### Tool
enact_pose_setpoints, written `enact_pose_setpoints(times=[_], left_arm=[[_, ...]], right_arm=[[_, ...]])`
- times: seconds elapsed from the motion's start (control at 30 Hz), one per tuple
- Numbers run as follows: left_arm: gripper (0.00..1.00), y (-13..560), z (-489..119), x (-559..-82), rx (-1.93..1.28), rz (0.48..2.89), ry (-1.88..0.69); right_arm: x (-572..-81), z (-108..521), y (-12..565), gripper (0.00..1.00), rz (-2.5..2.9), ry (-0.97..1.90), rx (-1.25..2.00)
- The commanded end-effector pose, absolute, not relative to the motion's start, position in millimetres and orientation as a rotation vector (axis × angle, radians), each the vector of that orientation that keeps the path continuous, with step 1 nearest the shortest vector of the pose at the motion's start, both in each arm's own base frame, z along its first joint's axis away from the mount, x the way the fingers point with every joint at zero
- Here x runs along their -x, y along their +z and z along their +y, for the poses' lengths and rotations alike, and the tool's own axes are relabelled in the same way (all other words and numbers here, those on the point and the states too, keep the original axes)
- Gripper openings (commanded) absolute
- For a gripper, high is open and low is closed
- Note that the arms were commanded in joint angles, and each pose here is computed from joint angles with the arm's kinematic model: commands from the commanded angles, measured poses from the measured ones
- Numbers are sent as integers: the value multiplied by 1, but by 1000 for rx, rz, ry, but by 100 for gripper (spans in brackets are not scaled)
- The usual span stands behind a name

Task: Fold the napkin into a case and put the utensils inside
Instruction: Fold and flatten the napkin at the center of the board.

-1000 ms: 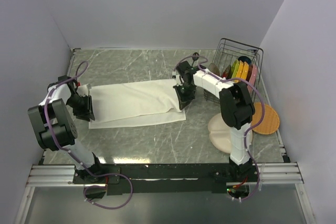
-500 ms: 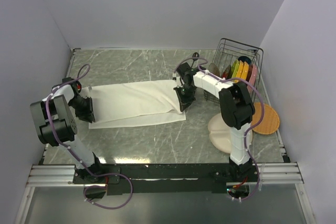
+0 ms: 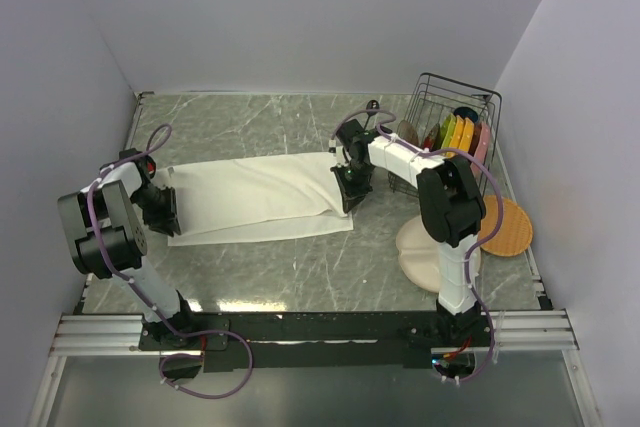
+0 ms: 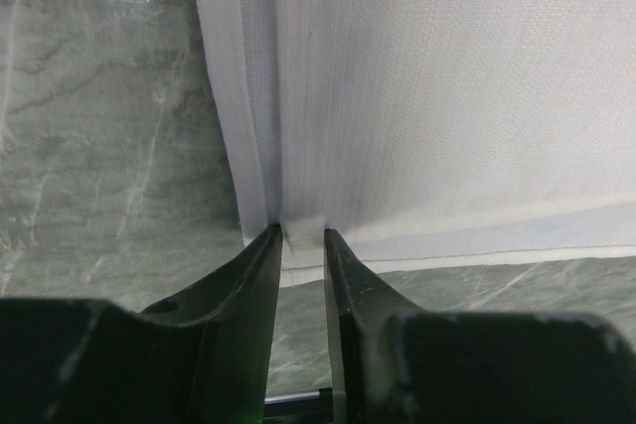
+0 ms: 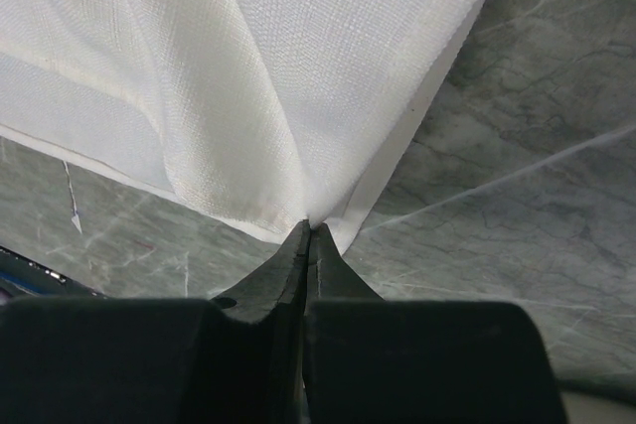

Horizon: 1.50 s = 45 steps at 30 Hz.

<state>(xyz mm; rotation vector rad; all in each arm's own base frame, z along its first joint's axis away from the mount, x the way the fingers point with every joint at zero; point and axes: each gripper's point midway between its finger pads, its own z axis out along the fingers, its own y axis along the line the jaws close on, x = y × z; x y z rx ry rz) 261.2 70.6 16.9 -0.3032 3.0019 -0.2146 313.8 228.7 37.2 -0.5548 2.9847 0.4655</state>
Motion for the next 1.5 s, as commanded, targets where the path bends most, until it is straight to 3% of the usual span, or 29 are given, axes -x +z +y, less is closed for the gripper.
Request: enact_pose_setpoints(times=[0.0, 0.07, 0.2, 0.33, 1.03, 1.47], left_arm=[[30, 17, 74, -262, 314, 2988, -191], [25, 17, 73, -261, 309, 2989, -196], [4, 26, 72, -266, 300, 2961, -209], [1, 36, 75, -269, 270, 2939, -189], [5, 53, 74, -273, 261, 2925, -203], [24, 31, 56, -275, 257, 2950, -286]], right_arm=[[-317, 231, 44, 0, 2968, 471, 540], [-318, 232, 45, 0, 2967, 474, 538], [-318, 234, 52, 0, 2954, 486, 537], [-318, 234, 56, 0, 2951, 493, 531], [-318, 236, 67, 0, 2925, 518, 538], [-320, 241, 63, 0, 2934, 546, 535]])
